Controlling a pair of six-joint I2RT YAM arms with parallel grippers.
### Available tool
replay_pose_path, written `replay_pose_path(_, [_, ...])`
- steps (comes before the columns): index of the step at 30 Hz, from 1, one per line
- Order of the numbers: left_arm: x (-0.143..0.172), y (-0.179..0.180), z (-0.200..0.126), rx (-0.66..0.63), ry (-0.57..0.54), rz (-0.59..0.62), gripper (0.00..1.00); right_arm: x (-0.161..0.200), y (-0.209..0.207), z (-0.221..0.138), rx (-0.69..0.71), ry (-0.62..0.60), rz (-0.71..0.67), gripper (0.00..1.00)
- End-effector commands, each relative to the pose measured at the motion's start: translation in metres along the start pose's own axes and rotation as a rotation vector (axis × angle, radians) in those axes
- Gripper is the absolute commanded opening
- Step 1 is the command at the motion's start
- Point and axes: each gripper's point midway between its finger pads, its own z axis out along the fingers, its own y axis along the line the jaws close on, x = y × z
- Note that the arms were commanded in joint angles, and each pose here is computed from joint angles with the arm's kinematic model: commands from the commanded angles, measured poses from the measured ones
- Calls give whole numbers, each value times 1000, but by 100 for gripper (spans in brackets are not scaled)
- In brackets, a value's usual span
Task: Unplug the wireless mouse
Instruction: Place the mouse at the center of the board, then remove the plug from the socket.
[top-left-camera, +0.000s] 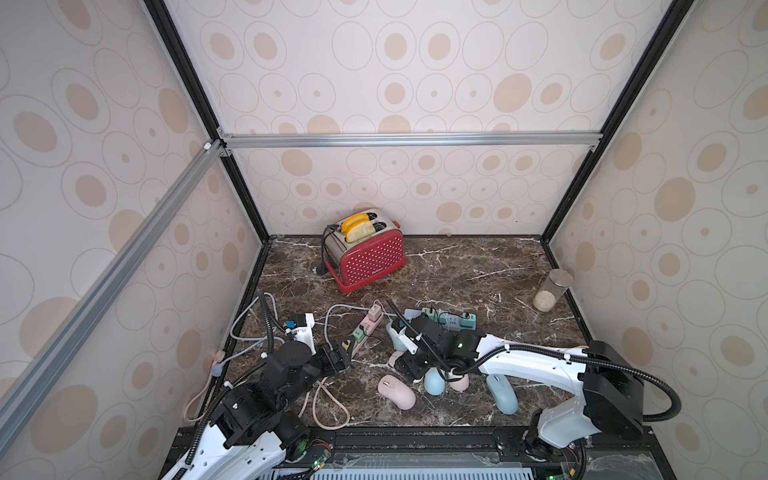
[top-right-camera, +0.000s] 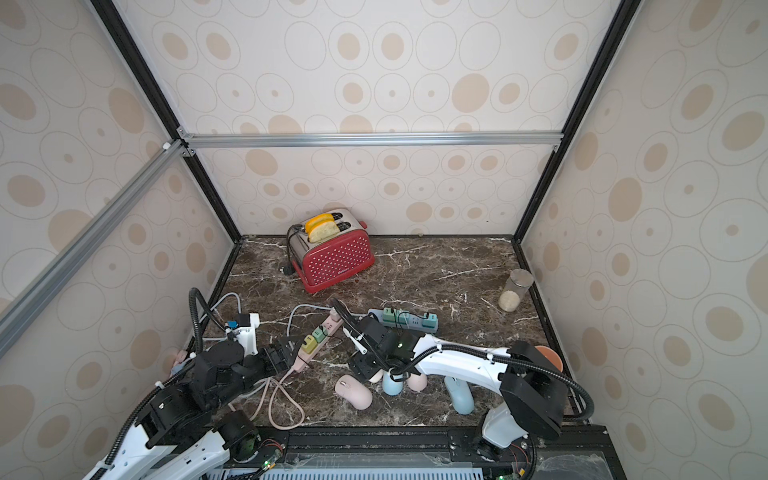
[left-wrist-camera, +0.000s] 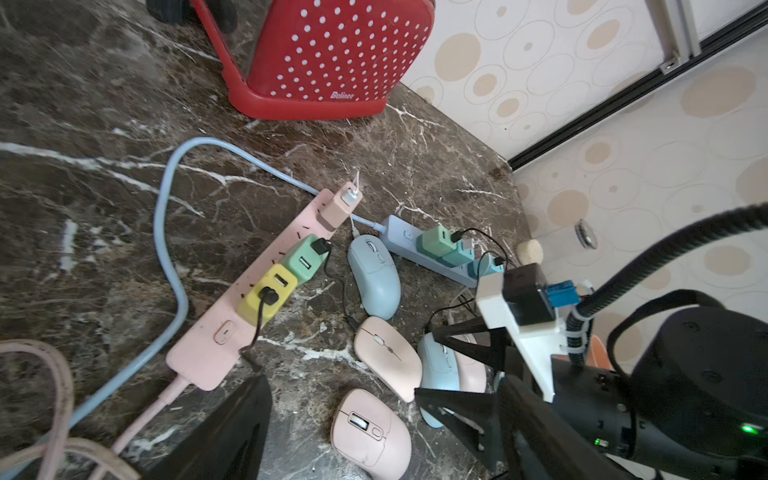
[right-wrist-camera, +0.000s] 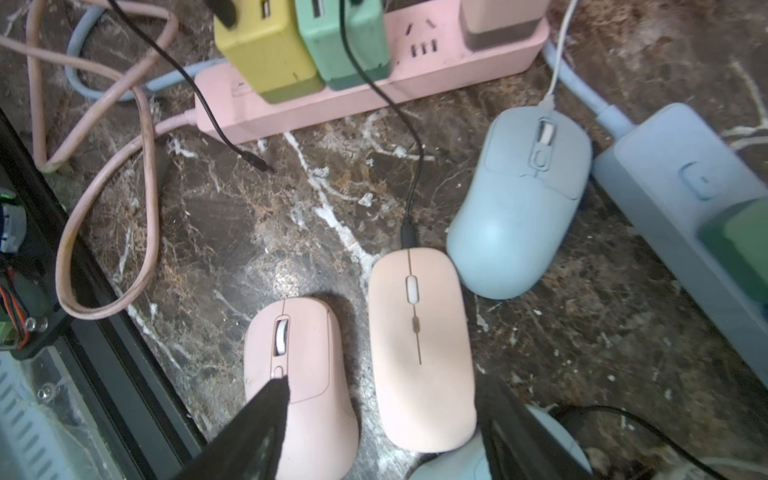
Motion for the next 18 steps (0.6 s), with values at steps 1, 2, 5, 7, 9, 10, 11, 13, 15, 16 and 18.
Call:
replay_pose_path(1, [5,17,-6,-107,58,125,90,-4,-17,-8,30,-46,65,73])
replay_pose_path(2, [8,17,-3,-120,81,146,89,-6,-21,-9,25,-53,85,73])
replay_pose_path(5, [27,18,22,-162,203,206,80,-15,-30,-10,4,-65,133,72])
replay_pose_path(7, [41,21,41,-202,286,243,74,-22,-35,-10,1,-64,154,70])
replay_pose_path(9, [46,31,55,-279,317,291,72,-28,-37,-9,-12,-56,172,70])
replay_pose_path(10, [44,36,59,-311,316,311,72,-30,-38,-9,-22,-59,184,70])
replay_pose_path(11, [42,38,62,-333,307,336,72,-31,-39,-8,-31,-59,199,69])
replay_pose_path(13, [35,44,67,-385,290,380,73,-35,-38,-8,-57,-70,211,70])
replay_pose_path(15, [28,48,72,-440,284,435,74,-35,-39,-6,-65,-67,221,70])
replay_pose_path(16, [28,48,75,-453,295,458,74,-35,-38,-5,-71,-65,223,70])
replay_pose_path(18, [29,50,85,-485,330,503,74,-33,-39,-2,-77,-54,229,69])
